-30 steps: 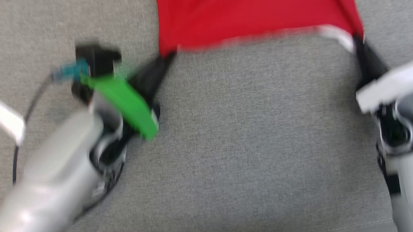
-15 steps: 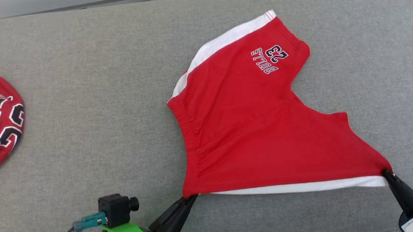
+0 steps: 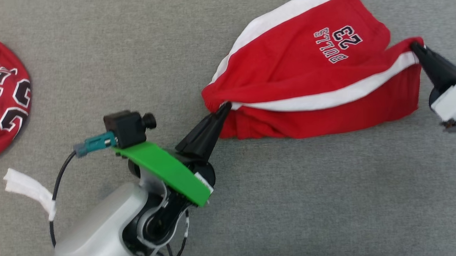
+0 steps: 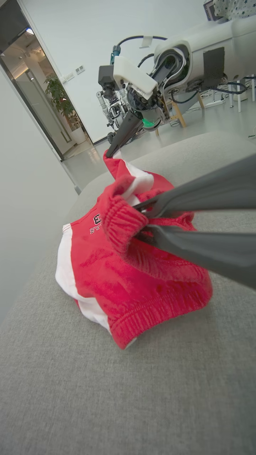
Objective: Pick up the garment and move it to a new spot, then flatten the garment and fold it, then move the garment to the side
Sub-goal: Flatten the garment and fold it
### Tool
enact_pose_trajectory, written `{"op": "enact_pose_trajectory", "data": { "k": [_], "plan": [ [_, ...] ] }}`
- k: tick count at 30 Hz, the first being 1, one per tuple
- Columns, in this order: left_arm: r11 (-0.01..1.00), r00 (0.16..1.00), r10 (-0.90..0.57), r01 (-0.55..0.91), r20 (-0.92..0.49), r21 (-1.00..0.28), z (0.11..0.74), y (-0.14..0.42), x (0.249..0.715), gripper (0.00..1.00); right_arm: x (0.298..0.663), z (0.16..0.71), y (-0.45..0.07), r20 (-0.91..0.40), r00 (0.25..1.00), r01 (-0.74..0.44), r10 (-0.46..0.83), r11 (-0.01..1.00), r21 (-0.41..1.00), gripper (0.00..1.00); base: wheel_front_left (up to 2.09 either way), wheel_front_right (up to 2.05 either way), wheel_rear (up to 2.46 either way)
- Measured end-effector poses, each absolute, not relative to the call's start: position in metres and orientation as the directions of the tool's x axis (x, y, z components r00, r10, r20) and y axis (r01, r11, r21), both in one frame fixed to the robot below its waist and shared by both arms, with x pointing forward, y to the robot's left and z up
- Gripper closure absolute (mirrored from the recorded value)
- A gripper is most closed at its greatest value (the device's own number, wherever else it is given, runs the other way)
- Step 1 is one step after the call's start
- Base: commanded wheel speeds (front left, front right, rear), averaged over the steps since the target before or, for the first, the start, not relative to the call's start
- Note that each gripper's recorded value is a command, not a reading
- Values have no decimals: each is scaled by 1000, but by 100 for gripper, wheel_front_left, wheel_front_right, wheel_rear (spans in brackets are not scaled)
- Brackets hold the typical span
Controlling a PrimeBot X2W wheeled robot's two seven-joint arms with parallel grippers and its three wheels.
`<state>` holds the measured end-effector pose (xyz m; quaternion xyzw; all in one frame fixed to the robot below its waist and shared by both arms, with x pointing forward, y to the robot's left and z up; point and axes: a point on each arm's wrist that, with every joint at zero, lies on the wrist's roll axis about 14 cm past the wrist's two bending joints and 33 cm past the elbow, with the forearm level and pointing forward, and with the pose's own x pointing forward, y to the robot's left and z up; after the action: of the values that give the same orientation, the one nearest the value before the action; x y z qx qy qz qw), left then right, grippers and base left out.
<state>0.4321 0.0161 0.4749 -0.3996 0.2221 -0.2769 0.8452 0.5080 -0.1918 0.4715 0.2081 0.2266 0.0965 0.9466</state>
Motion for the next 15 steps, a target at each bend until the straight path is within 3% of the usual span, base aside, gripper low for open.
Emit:
{"op": "enact_pose_trajectory", "data": {
  "k": [6,15],
  "plan": [
    [581,787,-580,220,-209,-783,456,28,472,100,566,458,-166,-430,845,-128,320,899,419,100,0,0,0],
    [633,816,-481,71,-319,-771,418,55,499,100,606,422,-145,-523,789,-122,323,916,381,100,0,0,0]
  ]
}}
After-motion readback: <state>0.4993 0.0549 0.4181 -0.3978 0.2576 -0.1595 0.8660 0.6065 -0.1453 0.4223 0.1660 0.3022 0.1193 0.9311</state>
